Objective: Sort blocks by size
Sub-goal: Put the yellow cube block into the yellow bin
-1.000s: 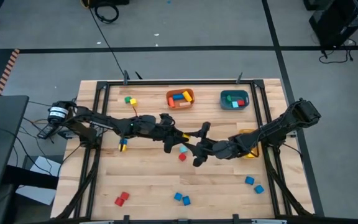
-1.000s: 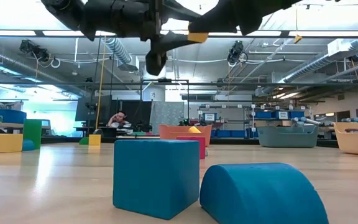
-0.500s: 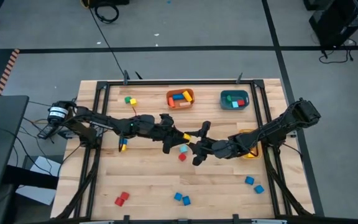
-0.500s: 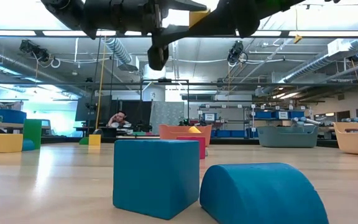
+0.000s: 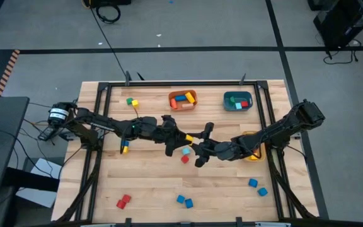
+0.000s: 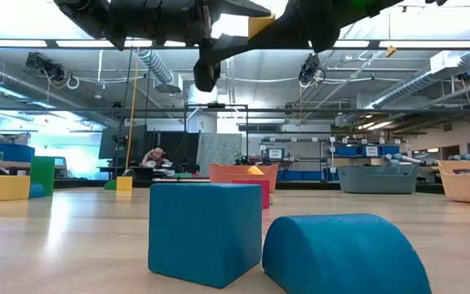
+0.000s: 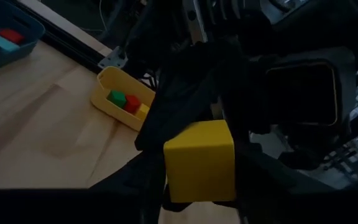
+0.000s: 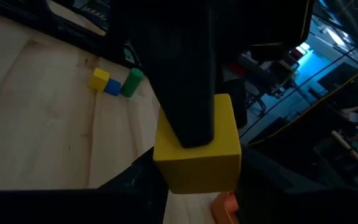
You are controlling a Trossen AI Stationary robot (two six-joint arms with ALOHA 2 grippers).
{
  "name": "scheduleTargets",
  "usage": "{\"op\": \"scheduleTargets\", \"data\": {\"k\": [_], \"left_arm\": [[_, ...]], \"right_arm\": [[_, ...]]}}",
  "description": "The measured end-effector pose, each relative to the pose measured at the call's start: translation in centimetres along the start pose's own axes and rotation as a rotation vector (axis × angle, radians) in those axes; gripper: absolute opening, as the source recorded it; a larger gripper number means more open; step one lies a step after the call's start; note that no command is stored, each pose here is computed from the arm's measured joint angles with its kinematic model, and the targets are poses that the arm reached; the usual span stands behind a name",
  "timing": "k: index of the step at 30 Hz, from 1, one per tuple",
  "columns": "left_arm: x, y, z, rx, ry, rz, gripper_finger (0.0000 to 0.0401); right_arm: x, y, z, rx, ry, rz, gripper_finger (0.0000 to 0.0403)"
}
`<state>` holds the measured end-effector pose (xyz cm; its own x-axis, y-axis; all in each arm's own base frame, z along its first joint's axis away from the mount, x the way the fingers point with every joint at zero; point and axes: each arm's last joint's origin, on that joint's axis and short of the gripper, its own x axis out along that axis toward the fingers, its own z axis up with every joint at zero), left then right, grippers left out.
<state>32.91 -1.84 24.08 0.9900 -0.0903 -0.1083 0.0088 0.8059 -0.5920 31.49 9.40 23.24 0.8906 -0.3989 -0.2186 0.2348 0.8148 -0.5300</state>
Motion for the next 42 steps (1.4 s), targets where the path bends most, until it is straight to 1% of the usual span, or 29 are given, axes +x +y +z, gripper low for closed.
{"op": "scheduleTargets", "data": {"k": [3,6,10,15,19,21,23,27,31,35,39,42], "left_arm": [[0.0,0.1,-0.1,0.043,0.007,0.009,0.0196],[0.0,0.1,-0.1,0.118,0.003,0.021,0.0209],[0.0,0.5,-0.5,0.232,0.043,0.047,0.0212],[-0.1,1.0,-0.9,0.291,0.077,0.122,0.0213],[-0.2,1.6,-1.4,0.345,0.116,0.223,0.0213],[-0.3,1.9,-1.7,0.37,0.149,0.281,0.0213],[-0.5,2.3,-2.1,0.382,0.187,0.332,0.0213],[-0.8,2.8,-2.8,0.367,0.265,0.386,0.0214],[-1.0,2.8,-3.4,0.35,0.311,0.409,0.0214],[-1.1,2.5,-3.7,0.356,0.324,0.402,0.0214],[-1.1,2.3,-3.8,0.36,0.326,0.397,0.0214],[-1.1,2.2,-3.9,0.362,0.327,0.393,0.0214]], "right_arm": [[0.0,0.0,0.0,0.009,0.004,-0.009,0.0158],[-0.1,0.0,-0.1,0.001,0.028,-0.057,0.0158],[-0.7,0.3,0.1,-0.003,0.052,-0.143,0.0158],[-2.3,1.4,0.3,-0.028,0.081,-0.228,0.0158],[-3.6,2.3,0.1,0.059,0.106,-0.324,0.0158],[-4.1,2.6,-0.3,0.117,0.115,-0.344,0.0158],[-4.3,2.8,-0.9,0.193,0.123,-0.339,0.0158],[-4.4,2.4,-2.3,0.403,0.189,-0.261,0.0155],[-4.7,0.6,-4.1,0.633,0.365,-0.211,0.0152],[-5.7,-2.3,-5.9,0.852,0.631,-0.237,0.0151],[-7.2,-5.0,-7.5,0.976,0.935,-0.305,0.0151],[-8.5,-6.3,-8.4,0.993,1.159,-0.345,0.0151]]}}
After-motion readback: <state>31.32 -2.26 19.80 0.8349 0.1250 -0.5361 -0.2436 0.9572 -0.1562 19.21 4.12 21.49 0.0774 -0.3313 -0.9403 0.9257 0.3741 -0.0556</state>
